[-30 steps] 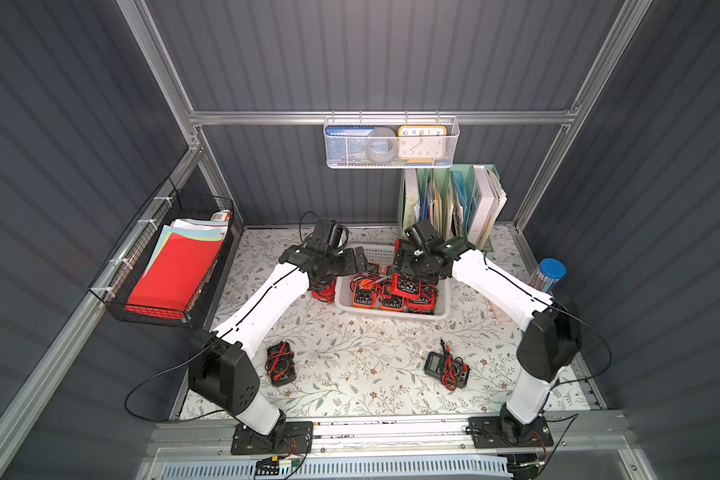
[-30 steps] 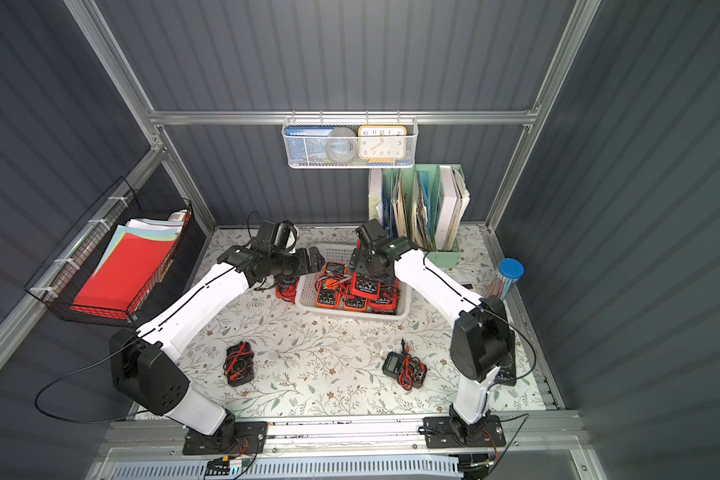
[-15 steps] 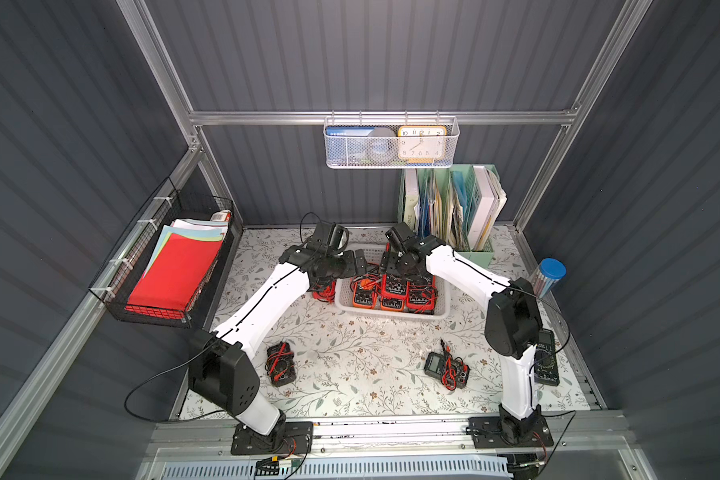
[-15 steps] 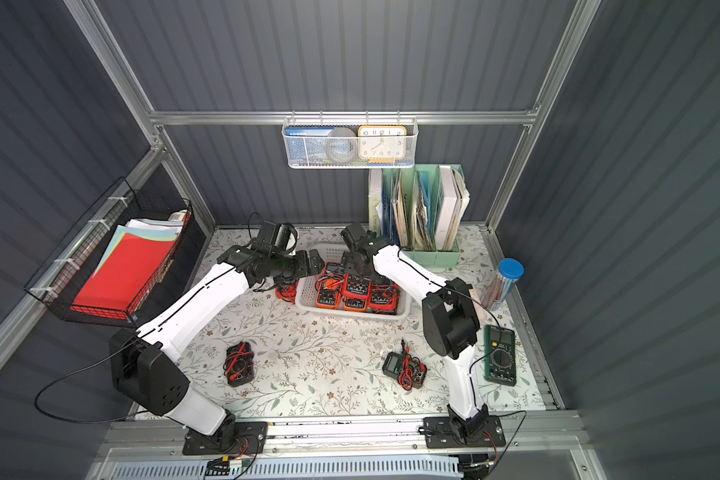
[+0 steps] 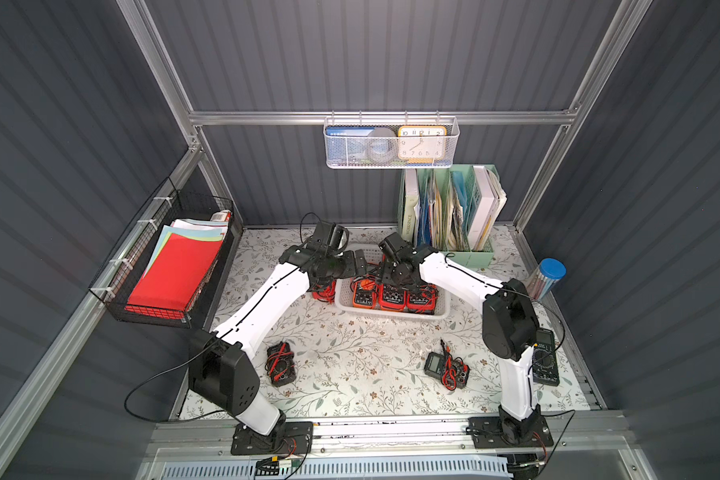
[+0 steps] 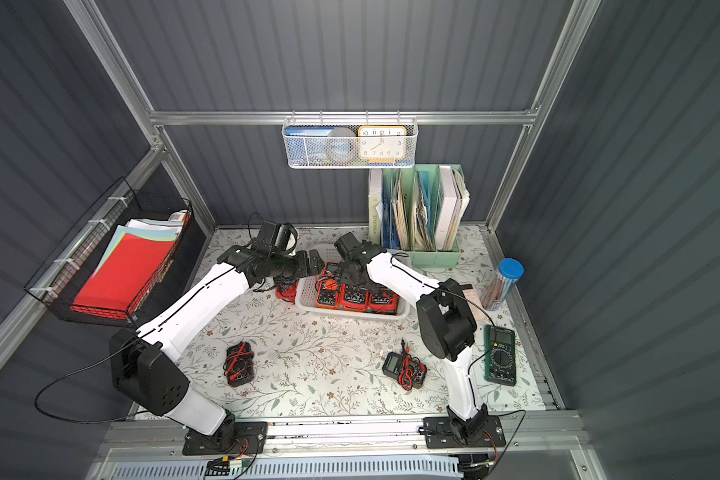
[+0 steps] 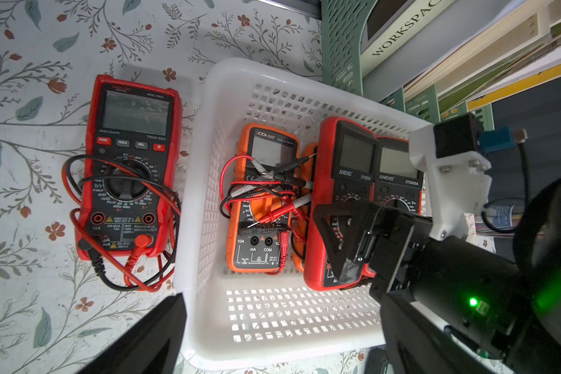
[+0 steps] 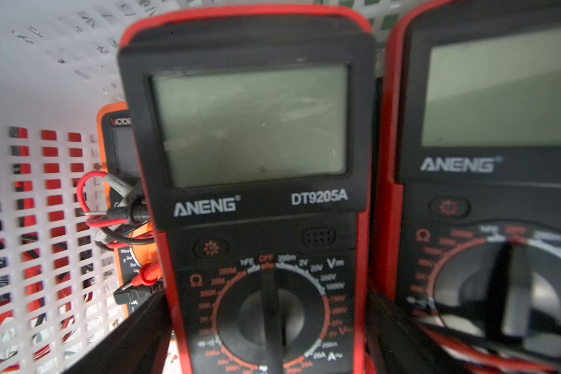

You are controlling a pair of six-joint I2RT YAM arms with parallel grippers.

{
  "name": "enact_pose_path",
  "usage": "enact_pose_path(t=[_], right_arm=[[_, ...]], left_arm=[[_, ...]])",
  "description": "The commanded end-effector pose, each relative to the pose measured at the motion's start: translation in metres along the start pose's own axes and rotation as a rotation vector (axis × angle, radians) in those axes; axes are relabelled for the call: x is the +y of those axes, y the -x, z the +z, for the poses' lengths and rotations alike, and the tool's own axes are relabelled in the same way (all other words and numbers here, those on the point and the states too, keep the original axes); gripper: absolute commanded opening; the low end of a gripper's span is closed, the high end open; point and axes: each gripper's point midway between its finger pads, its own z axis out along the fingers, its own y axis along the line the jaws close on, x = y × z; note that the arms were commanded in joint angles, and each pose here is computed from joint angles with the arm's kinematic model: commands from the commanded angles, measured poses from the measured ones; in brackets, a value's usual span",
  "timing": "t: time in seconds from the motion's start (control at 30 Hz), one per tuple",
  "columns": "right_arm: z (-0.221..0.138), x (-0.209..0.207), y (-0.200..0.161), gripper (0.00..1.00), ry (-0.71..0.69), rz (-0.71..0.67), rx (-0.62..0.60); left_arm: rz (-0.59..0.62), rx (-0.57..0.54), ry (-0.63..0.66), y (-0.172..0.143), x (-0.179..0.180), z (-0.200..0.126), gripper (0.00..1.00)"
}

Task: Put the multimeter into the basket
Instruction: Place the multimeter in the basket.

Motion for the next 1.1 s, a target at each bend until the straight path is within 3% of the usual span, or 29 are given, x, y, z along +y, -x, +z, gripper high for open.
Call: enact_pose_path(t=[0.0, 0.17, 0.3, 0.8, 1.07], right_arm=[[-0.010, -0.011, 0.001, 0.77, -0.033, 0.024, -0.015], [-0.018, -0.011, 0.007, 0.93, -0.046, 0.026, -0.034], [-0.022, -0.010, 0.010, 0.99, -0.043, 0.025, -0.042], [-0.051, 0.007, 0.019, 0.99, 0.071, 0.027, -0.078], [-0.087, 0.018, 0.019, 0.99, 0.199, 0.036, -0.098]], left_arm=[[-0.004, 0.002, -0.009, 0.001, -0.002, -0.004, 0.99], [-0.001, -0.005, 0.008, 0.003, 0.001, -0.005, 0.99], [0.005, -0.009, 0.024, 0.006, 0.003, -0.007, 0.99], [0.003, -0.023, 0.093, 0.011, 0.018, -0.010, 0.99], [-0.059, -0.006, 0.210, 0.025, 0.082, -0.004, 0.99]])
